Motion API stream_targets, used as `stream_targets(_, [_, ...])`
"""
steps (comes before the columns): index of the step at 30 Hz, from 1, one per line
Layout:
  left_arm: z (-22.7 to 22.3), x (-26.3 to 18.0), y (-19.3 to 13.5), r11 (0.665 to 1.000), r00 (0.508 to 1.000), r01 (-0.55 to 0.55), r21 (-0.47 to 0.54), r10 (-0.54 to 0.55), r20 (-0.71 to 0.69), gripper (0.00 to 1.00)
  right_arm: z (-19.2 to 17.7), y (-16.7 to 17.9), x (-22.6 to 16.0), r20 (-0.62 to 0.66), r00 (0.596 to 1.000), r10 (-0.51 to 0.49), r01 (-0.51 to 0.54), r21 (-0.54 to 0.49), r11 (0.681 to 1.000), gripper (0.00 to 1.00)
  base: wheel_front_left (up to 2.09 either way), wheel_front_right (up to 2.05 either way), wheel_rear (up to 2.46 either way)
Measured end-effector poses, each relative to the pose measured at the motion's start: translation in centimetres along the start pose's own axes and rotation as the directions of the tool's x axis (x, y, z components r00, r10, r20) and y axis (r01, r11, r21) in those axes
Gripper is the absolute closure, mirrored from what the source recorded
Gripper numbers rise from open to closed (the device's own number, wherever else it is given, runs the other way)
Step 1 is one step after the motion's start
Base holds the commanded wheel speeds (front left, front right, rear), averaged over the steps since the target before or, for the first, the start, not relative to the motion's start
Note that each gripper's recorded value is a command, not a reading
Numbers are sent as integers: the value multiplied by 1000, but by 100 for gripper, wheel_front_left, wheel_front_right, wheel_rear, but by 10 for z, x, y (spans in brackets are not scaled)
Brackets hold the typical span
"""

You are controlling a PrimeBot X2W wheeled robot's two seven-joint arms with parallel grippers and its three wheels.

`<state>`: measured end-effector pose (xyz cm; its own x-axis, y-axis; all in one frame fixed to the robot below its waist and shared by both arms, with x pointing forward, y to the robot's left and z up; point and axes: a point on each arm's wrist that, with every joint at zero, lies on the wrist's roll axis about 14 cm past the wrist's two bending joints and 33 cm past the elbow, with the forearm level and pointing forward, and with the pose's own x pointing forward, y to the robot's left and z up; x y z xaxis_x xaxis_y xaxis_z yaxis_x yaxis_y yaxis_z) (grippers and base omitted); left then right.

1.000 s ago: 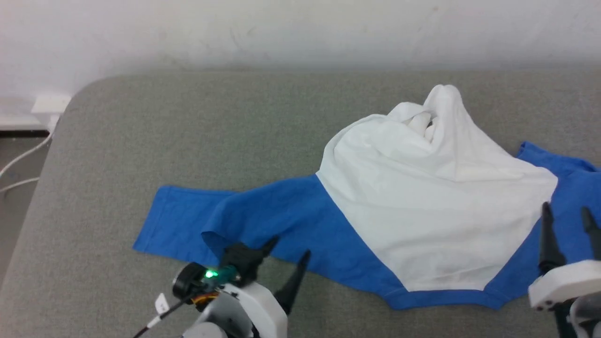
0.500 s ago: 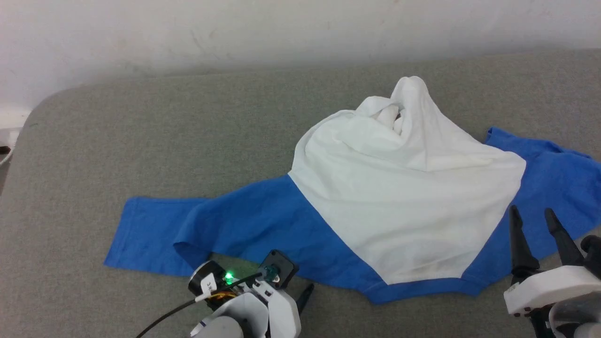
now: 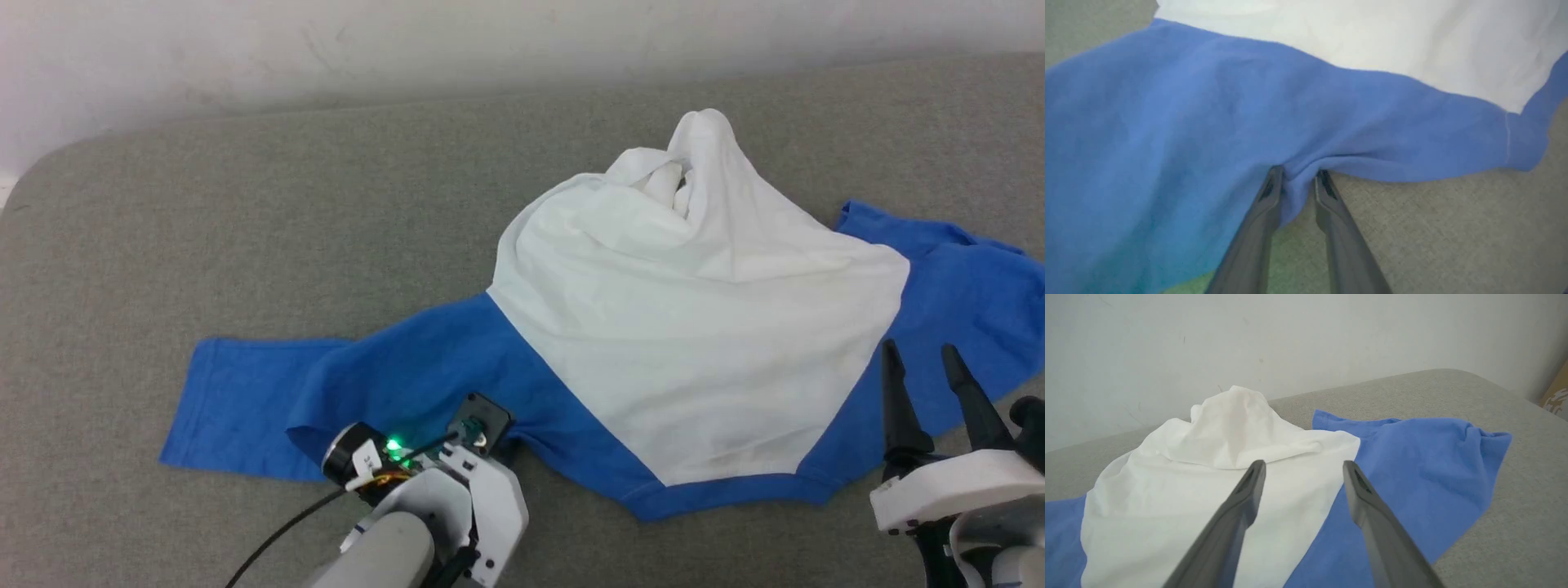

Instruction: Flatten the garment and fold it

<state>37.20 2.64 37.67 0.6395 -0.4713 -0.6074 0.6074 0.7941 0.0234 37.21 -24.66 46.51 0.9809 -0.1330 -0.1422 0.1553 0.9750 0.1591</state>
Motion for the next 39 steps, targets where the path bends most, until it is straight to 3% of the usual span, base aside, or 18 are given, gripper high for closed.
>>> stream_targets(6, [5,2,12,997,999,-41,-60,43,31,100,-3,7,5,-6,1000,18,-18,14,1000,0,0,0,0])
stream_targets(10, [10,-1,21,985,993,-75,-153,87,75,100,-4,10,7,-11,1000,27,-27,18,999,0,0,0,0])
stream_targets(20, [-8,-43,82,894,939,-287,-345,334,85,100,-21,7,4,-141,990,20,-16,28,999,0,0,0,0])
stream_targets(26, [-15,-58,88,874,927,-315,-371,368,79,100,-65,-22,-16,-373,926,-56,75,35,997,0,0,0,0])
stream_targets(39, [-17,-55,85,874,933,-304,-379,354,70,100,-98,-37,-18,-550,831,-86,151,73,986,0,0,0,0])
